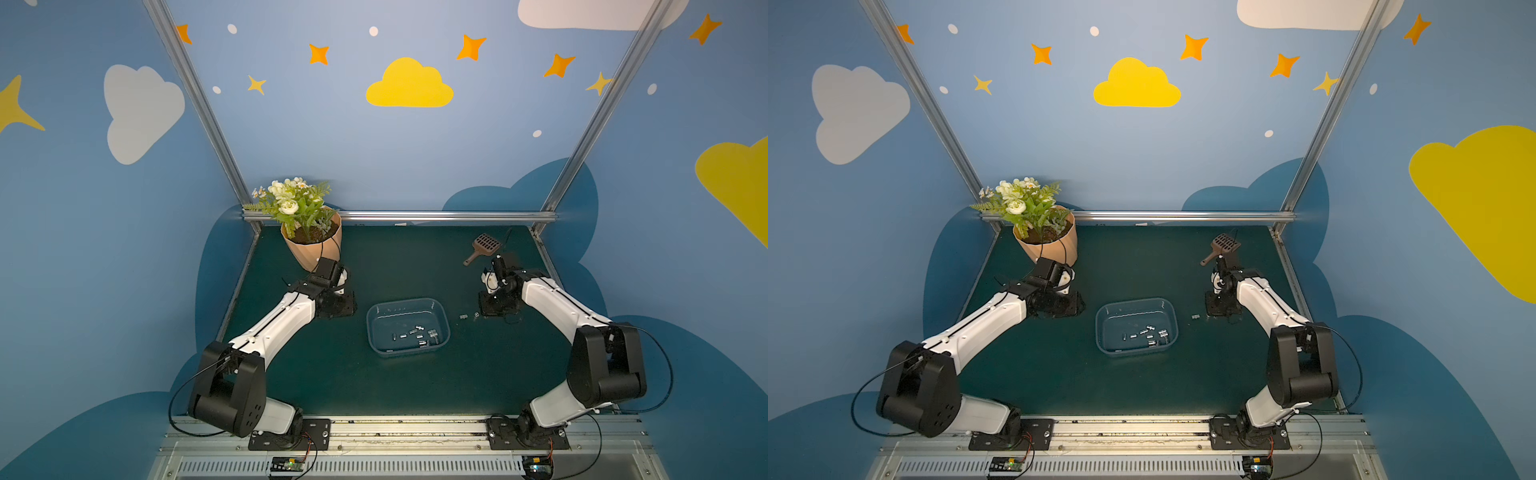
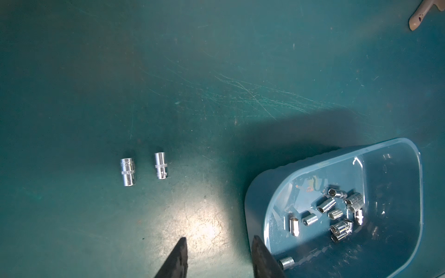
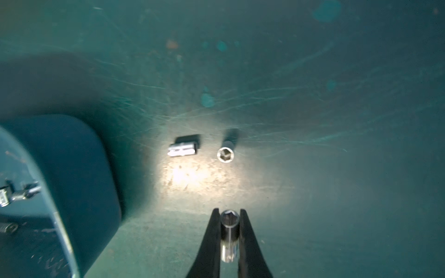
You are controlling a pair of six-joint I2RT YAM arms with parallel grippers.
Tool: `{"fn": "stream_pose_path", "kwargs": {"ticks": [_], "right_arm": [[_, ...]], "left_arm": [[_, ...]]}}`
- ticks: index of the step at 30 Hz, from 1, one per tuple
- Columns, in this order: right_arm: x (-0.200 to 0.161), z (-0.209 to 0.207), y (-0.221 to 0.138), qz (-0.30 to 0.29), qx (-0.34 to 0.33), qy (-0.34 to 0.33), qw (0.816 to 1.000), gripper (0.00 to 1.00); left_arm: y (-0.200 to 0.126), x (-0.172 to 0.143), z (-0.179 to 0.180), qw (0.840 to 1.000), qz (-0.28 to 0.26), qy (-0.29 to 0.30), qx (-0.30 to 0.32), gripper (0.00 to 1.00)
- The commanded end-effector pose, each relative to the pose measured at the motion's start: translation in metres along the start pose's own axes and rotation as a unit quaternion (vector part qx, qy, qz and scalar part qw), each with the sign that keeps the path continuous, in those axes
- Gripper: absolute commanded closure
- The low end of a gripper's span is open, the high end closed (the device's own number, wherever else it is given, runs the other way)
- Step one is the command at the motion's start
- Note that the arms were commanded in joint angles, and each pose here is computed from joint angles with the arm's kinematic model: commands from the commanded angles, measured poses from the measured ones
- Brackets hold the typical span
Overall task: Take out the socket from the storage box
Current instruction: Place the socket head at the center of the board.
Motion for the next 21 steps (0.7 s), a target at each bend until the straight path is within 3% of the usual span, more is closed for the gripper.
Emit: {"fn": "stream_pose_path", "kwargs": {"ticks": [1,13,21], "right_arm": [[0.001,-0.006,0.008,0.004,-0.002,0.017,1.000,0.92],[-0.009,-0.020,0.054,0.074,-0.027,0.038,0.996,0.91],[-0.010,-0.019,0.063,0.090,-0.027,0.040,0.995,0.89]], "left_arm": [[-0.001,0.005,-0.004,1.000,0.000,0.006,-0.004,0.55],[0.000,0.005,-0.005,1.000,0.002,0.007,-0.005,0.55],[-0.001,0.004,-0.003,1.000,0.001,0.006,-0.003,0.55]]}}
Point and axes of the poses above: each gripper's point midway between its finger pads, its own y axis out along the fingers, its own z axis along the line the jaws close on, x = y × z, the point moved 4 cm from there along -y, back along the fingers, and after that the axes turned 1 degree about y, right-handed, at the moved point
